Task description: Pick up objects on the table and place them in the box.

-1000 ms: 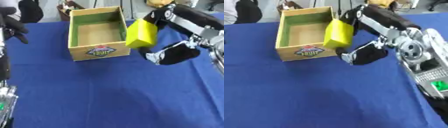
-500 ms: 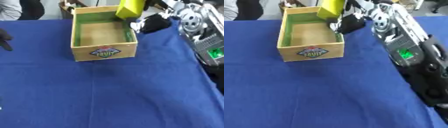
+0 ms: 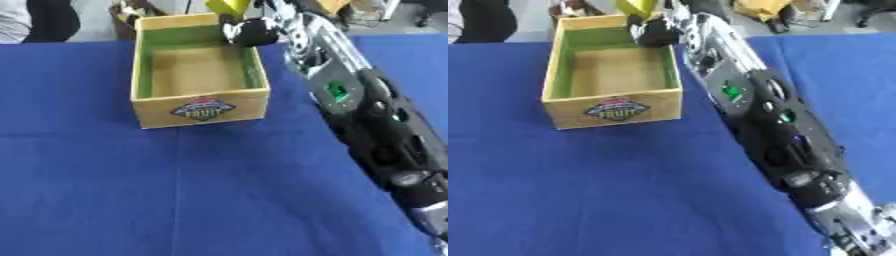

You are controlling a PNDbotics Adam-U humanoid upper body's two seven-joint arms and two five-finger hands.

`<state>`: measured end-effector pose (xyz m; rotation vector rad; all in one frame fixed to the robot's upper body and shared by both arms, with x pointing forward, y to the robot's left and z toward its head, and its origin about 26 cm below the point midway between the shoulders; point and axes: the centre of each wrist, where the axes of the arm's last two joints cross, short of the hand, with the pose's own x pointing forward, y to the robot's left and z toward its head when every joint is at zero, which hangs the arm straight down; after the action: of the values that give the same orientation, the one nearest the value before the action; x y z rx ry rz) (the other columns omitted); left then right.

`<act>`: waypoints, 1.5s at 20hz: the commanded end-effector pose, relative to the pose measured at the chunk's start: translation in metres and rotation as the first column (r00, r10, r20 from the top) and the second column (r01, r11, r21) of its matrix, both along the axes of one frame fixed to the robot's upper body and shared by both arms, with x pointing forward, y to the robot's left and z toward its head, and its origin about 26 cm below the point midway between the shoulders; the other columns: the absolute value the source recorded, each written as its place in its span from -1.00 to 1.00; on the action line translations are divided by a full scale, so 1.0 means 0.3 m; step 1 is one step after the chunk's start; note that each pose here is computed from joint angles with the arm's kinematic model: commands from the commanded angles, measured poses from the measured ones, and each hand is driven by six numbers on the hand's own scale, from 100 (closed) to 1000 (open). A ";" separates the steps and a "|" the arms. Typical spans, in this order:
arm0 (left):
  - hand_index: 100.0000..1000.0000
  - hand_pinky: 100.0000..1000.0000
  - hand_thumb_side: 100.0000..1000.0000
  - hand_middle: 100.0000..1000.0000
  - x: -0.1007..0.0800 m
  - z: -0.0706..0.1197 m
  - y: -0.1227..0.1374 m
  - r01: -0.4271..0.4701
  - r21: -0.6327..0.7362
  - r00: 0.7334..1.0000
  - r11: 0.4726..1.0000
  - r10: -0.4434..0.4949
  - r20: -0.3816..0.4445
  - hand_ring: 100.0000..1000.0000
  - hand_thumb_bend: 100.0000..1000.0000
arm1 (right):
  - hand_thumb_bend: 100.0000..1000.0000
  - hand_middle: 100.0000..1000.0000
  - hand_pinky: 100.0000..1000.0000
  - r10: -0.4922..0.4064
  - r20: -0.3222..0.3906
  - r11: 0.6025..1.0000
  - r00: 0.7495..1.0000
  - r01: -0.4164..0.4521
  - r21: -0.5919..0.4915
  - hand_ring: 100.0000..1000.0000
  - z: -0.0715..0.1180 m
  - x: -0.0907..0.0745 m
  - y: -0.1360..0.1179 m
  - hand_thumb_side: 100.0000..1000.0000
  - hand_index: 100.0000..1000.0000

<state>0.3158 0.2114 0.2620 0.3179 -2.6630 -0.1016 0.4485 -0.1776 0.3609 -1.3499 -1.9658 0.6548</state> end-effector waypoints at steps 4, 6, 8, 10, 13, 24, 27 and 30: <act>0.32 -0.54 0.69 -0.25 -0.013 0.035 -0.020 0.036 0.009 0.999 0.999 -0.037 0.041 -0.21 -1.00 | -1.00 -0.71 0.33 -0.098 0.068 0.995 0.993 0.099 -0.014 0.12 -0.035 0.080 -0.050 -0.87 -0.56; 0.32 -0.54 0.69 -0.25 -0.013 0.036 -0.022 0.037 0.007 0.998 0.999 -0.038 0.041 -0.21 -1.00 | -1.00 -0.71 0.34 -0.103 0.067 0.994 0.992 0.105 -0.028 0.13 -0.047 0.090 -0.055 -0.87 -0.56; 0.32 -0.54 0.69 -0.26 -0.013 0.037 -0.022 0.037 0.008 0.998 0.999 -0.037 0.041 -0.21 -1.00 | -1.00 -0.66 0.34 -0.102 0.070 0.993 0.992 0.106 -0.048 0.17 -0.054 0.094 -0.056 -0.88 -0.52; 0.32 -0.54 0.69 -0.26 -0.013 0.036 -0.021 0.036 0.008 0.999 0.999 -0.036 0.039 -0.21 -1.00 | -1.00 -0.16 0.43 -0.091 0.064 0.992 0.994 0.096 -0.078 0.40 -0.056 0.094 -0.051 -0.80 0.03; 0.32 -0.54 0.68 -0.26 -0.013 0.035 -0.021 0.034 0.010 0.999 0.999 -0.035 0.037 -0.21 -1.00 | -1.00 0.40 0.52 -0.056 0.048 0.987 0.997 0.062 -0.147 0.58 -0.040 0.083 -0.037 -0.26 0.60; 0.32 -0.54 0.68 -0.26 -0.013 0.026 -0.016 0.027 0.013 0.999 1.000 -0.028 0.024 -0.21 -1.00 | -0.43 0.53 0.57 0.051 0.155 0.976 0.987 -0.017 -0.216 0.66 0.058 -0.006 0.024 0.38 0.79; 0.32 -0.54 0.68 -0.26 -0.013 0.022 -0.013 0.025 0.013 0.999 1.000 -0.025 0.020 -0.21 -1.00 | -0.51 0.48 0.55 0.077 0.168 0.978 0.983 -0.042 -0.203 0.64 0.073 -0.030 0.030 0.30 0.75; 0.32 -0.54 0.67 -0.25 -0.013 0.016 -0.005 0.013 0.009 1.000 1.000 -0.013 0.011 -0.21 -1.00 | -0.81 0.44 0.53 0.138 0.234 0.982 0.962 -0.103 -0.155 0.61 0.107 -0.100 0.031 0.36 0.70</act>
<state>0.3156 0.2072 0.2603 0.2855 -2.6525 -0.1089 0.4326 -0.1656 0.3732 -1.4489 -2.1758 0.7756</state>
